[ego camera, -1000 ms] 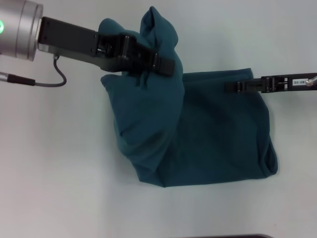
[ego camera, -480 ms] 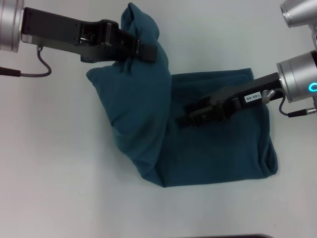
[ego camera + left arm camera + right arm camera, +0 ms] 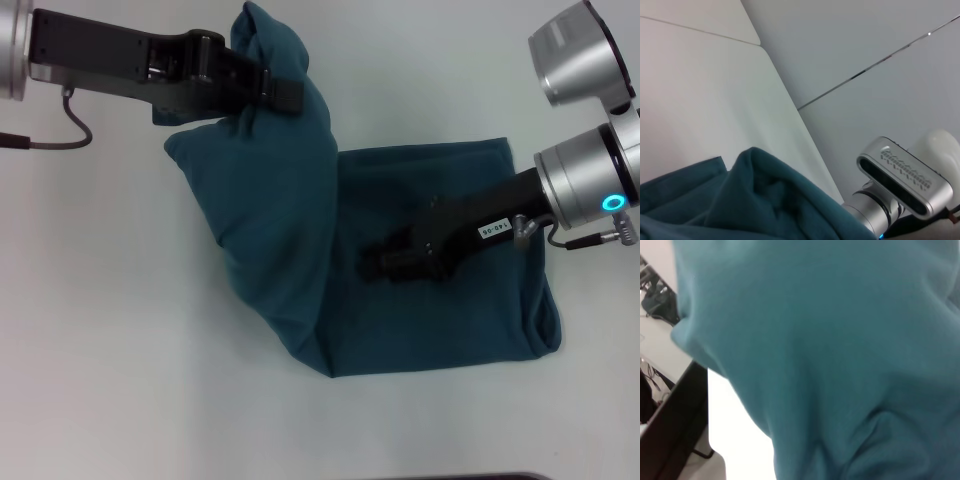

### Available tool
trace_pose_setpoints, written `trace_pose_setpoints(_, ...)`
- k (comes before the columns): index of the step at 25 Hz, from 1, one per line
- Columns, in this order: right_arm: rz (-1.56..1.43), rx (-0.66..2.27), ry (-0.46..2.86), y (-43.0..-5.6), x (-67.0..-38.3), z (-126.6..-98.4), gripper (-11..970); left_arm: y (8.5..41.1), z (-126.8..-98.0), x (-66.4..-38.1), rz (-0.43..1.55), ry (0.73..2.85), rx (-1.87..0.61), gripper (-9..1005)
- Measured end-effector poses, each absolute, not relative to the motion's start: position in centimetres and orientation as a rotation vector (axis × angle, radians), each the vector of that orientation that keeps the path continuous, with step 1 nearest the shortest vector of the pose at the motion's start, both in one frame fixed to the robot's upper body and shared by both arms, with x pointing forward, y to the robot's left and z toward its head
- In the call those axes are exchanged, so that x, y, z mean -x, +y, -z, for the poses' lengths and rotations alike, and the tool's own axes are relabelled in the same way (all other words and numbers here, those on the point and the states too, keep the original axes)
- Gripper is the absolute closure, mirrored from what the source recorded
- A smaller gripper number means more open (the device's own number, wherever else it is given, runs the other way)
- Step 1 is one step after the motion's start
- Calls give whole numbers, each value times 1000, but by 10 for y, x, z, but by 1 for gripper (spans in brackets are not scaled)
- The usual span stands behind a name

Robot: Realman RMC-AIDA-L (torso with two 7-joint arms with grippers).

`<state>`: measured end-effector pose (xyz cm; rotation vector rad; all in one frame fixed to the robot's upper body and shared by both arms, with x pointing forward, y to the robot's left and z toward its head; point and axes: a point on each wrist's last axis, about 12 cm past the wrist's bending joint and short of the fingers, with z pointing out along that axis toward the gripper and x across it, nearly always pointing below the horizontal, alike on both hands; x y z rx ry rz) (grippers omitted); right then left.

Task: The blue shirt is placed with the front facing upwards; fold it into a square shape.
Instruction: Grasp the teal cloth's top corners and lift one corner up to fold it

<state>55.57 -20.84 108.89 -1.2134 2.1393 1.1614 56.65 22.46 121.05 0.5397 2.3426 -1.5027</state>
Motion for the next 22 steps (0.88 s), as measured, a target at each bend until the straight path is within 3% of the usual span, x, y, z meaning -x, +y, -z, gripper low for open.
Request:
trace_pose_setpoints(6, -1091, 1266, 1907, -208, -555, -1084, 782, 226, -1210, -567, 1502, 2335, -535, 908)
trace_pose_setpoints(12, -1069, 1250, 1854, -203, -554, -1073, 956, 230, -1213, -568, 1498, 2320, -521, 908)
trace_pose_setpoints(22, -1024, 1287, 1844, -198, -550, -1061, 955, 239, -1217, -570, 1483, 2302, -500, 908)
